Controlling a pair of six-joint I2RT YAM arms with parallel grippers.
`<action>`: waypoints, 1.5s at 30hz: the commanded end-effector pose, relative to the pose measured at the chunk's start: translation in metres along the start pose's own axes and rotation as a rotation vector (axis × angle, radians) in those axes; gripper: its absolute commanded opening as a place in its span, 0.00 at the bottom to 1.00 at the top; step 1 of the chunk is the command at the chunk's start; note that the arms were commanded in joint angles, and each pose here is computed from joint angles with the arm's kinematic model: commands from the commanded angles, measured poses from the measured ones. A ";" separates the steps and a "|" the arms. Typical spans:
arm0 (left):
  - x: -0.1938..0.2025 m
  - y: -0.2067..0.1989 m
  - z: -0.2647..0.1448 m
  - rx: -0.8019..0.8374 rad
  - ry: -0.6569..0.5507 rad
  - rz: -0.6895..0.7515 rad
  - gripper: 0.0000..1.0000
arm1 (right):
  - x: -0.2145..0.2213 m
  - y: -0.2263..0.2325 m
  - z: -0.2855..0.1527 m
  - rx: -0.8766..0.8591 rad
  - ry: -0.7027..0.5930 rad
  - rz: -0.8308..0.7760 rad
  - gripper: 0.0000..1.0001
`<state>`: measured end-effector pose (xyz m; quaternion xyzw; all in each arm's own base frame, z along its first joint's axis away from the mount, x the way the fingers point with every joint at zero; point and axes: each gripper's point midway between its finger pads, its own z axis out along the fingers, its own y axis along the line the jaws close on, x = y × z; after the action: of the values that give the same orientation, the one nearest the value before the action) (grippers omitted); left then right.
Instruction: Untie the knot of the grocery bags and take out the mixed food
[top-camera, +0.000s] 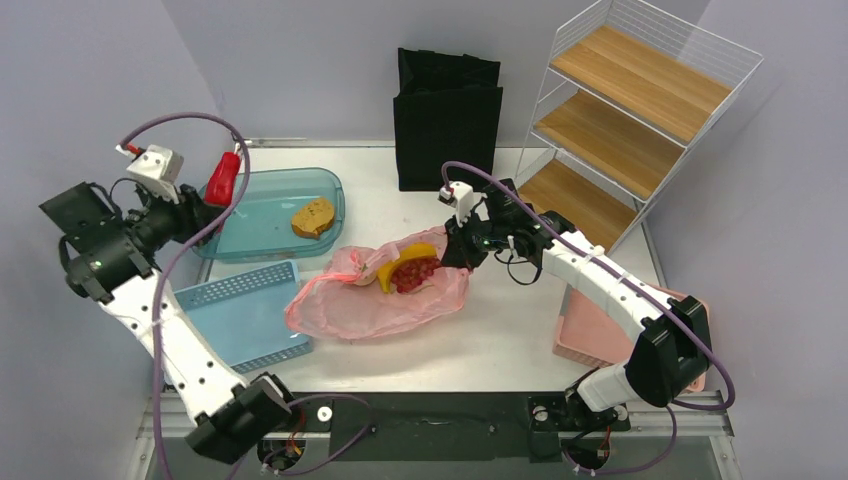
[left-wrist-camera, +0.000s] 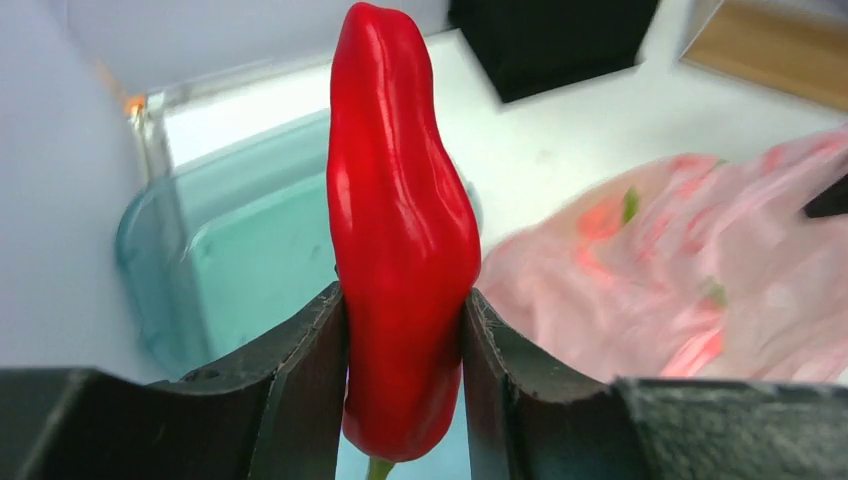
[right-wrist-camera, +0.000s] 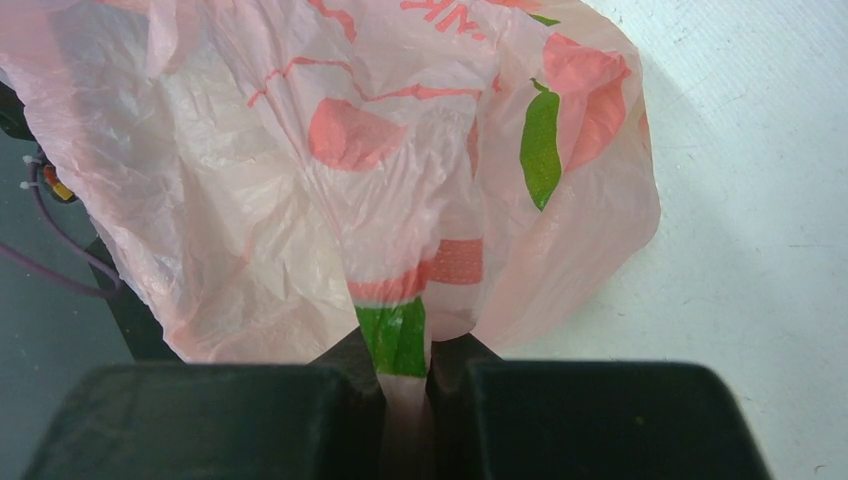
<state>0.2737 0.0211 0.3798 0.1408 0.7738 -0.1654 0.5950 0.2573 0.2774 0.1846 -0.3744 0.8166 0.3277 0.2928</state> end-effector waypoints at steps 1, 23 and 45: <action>0.084 0.017 -0.033 0.077 0.295 0.051 0.00 | -0.007 0.006 -0.008 -0.006 -0.031 -0.049 0.00; 0.331 0.066 -0.058 0.206 0.833 0.498 0.20 | -0.007 0.006 -0.009 -0.004 -0.027 -0.059 0.00; 0.091 0.006 0.011 0.147 0.317 0.386 0.70 | -0.024 0.003 0.000 -0.002 -0.045 -0.007 0.00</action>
<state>0.2668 0.0957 0.2356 0.3400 0.8409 0.0003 0.4211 0.2559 0.2755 0.1829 -0.3764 0.8194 0.3234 0.2869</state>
